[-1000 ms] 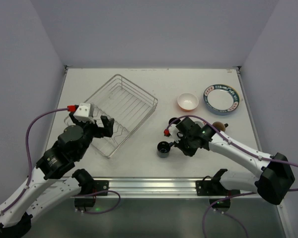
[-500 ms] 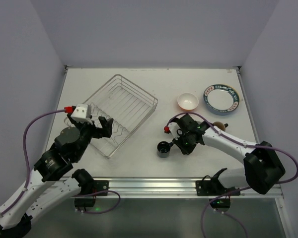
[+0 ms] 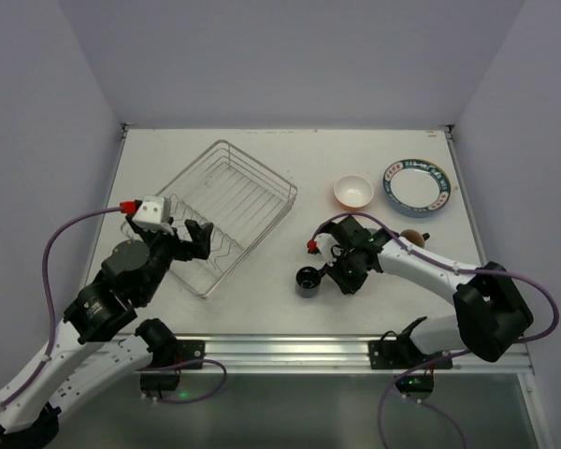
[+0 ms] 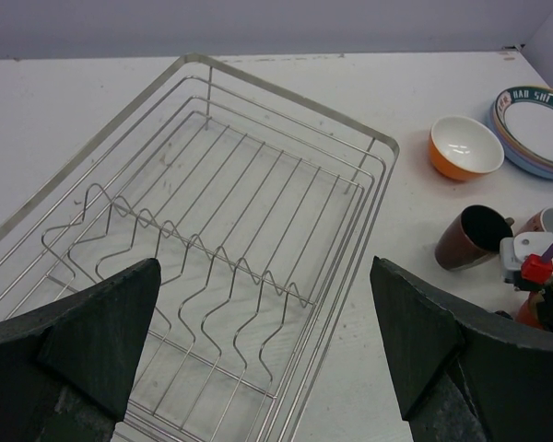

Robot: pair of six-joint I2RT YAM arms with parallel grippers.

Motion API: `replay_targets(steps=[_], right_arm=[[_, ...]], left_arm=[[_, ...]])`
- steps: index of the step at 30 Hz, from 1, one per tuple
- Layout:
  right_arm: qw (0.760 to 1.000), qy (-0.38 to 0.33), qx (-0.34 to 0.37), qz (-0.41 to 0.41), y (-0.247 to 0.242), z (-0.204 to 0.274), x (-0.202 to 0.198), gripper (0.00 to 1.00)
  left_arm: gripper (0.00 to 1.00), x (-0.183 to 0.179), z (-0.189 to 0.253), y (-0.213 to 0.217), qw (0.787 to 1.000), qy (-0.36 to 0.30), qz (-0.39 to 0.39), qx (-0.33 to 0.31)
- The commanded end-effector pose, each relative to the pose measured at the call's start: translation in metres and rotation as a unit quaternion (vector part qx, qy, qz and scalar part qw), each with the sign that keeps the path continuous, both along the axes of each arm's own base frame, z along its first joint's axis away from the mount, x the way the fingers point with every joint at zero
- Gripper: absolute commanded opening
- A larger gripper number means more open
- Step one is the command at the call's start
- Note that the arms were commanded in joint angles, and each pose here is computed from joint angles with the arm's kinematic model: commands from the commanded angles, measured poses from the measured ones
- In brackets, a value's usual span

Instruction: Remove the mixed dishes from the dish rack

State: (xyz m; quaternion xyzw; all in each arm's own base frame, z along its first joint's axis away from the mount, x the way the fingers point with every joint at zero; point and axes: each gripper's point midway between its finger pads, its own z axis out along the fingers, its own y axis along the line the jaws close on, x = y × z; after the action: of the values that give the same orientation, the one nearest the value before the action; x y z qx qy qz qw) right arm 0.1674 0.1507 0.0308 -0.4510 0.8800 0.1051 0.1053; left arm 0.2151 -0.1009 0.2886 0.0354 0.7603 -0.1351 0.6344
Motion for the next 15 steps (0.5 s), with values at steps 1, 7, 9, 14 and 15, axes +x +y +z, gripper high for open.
replay_targets(steps=[1,7,9,14,15], right_arm=[[0.999,-0.014,0.023,0.026,0.006,0.007,0.002,0.22],[0.999,-0.034,0.029,0.024,0.005,0.013,0.005,0.42],[0.998,-0.039,0.032,0.024,0.005,0.014,0.005,0.48],[0.997,-0.051,0.052,0.025,0.009,0.026,0.005,0.99],[0.997,-0.057,0.054,0.025,0.010,0.028,0.006,0.99]], left_arm=[[1.00,0.002,0.006,0.002,1.000,-0.017,0.003,0.002],[1.00,0.003,0.006,0.002,1.000,-0.016,0.003,0.006],[1.00,0.003,0.006,0.002,1.000,-0.016,0.004,0.006],[1.00,0.004,0.005,0.002,1.000,-0.014,0.008,0.007],[1.00,0.005,0.005,0.003,1.000,-0.014,0.010,0.007]])
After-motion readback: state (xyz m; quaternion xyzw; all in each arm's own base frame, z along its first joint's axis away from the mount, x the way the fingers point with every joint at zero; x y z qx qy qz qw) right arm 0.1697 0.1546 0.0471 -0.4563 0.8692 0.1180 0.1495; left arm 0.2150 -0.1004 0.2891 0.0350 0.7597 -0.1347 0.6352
